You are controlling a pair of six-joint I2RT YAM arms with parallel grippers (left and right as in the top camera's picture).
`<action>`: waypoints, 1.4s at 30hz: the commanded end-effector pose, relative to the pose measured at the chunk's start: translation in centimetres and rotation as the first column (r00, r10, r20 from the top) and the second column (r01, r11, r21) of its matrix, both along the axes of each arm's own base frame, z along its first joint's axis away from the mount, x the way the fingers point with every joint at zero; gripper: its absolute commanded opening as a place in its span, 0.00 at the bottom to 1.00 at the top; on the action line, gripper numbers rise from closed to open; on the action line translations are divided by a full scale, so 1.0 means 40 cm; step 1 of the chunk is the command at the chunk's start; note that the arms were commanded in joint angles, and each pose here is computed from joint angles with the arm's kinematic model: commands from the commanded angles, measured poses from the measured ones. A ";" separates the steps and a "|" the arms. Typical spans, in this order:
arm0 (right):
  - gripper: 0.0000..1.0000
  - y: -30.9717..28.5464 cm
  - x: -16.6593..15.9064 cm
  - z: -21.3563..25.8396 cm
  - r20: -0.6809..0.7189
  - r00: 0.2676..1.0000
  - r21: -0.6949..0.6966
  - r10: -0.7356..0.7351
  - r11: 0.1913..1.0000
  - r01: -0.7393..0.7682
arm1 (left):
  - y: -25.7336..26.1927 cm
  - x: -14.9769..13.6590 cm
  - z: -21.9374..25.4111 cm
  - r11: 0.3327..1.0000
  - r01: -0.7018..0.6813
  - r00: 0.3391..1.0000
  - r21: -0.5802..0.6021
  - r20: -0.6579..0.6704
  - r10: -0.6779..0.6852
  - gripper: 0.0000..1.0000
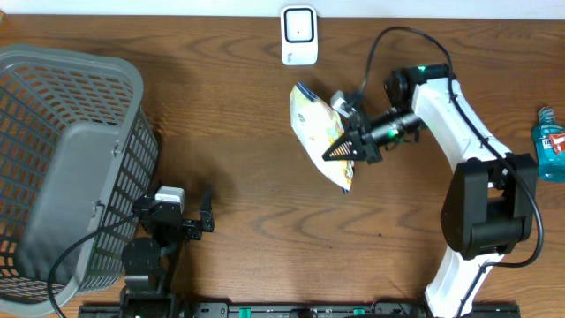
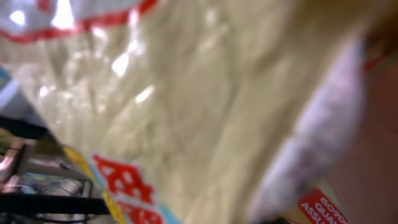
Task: Scan the item barcode
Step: 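Carry the snack bag with the right gripper to the scanner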
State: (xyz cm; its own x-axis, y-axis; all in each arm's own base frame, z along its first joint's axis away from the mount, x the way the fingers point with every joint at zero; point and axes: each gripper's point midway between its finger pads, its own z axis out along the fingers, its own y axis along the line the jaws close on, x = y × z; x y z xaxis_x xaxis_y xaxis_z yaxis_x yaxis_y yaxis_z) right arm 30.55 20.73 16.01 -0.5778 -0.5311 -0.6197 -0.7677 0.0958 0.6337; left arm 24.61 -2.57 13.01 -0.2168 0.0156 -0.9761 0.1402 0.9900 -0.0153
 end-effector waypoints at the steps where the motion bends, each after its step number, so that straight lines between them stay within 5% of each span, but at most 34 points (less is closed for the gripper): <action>1: 0.02 -0.008 0.025 -0.052 -0.083 0.988 -0.313 -0.129 0.945 0.097 | 0.002 -0.003 -0.040 1.000 -0.004 0.999 -0.003 -0.038 0.004 0.98; 4: 0.02 -0.046 0.077 -0.111 0.003 0.964 -0.542 -0.265 0.810 0.224 | 0.002 -0.003 -0.040 1.000 -0.004 0.999 -0.003 -0.038 0.004 0.98; 7: 0.01 -0.126 0.140 -0.158 0.185 0.902 -0.725 -0.391 0.565 0.393 | 0.002 -0.003 -0.040 1.000 -0.004 0.999 -0.003 -0.038 0.004 0.98; 13: 0.01 -0.181 0.228 -0.163 0.437 0.777 -0.740 -0.453 0.310 0.597 | 0.002 -0.003 -0.040 1.000 -0.004 0.999 -0.003 -0.038 0.004 0.98; 22: 0.01 -0.196 0.391 -0.149 0.638 0.617 -0.596 -0.461 0.211 0.775 | 0.002 -0.003 -0.040 1.000 -0.004 0.999 -0.003 -0.038 0.004 0.98; 32: 0.01 -0.134 0.602 -0.117 0.712 0.590 -0.528 -0.380 0.262 0.807 | 0.002 -0.003 -0.040 1.000 -0.004 0.999 -0.003 -0.038 0.004 0.98; 42: 0.01 -0.124 0.764 -0.130 0.850 0.490 -0.453 -0.194 0.208 0.867 | 0.002 -0.003 -0.040 1.000 -0.004 0.999 -0.003 -0.038 0.004 0.98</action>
State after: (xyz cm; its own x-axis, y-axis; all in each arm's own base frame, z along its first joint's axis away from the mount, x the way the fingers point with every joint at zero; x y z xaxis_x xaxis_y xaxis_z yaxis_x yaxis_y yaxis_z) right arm 59.83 16.29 9.71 -0.7328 -0.5125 -0.4475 -0.3570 0.8495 -0.3884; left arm 24.61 -2.57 13.01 -0.2168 0.0159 -0.9761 0.1402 0.9900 -0.0150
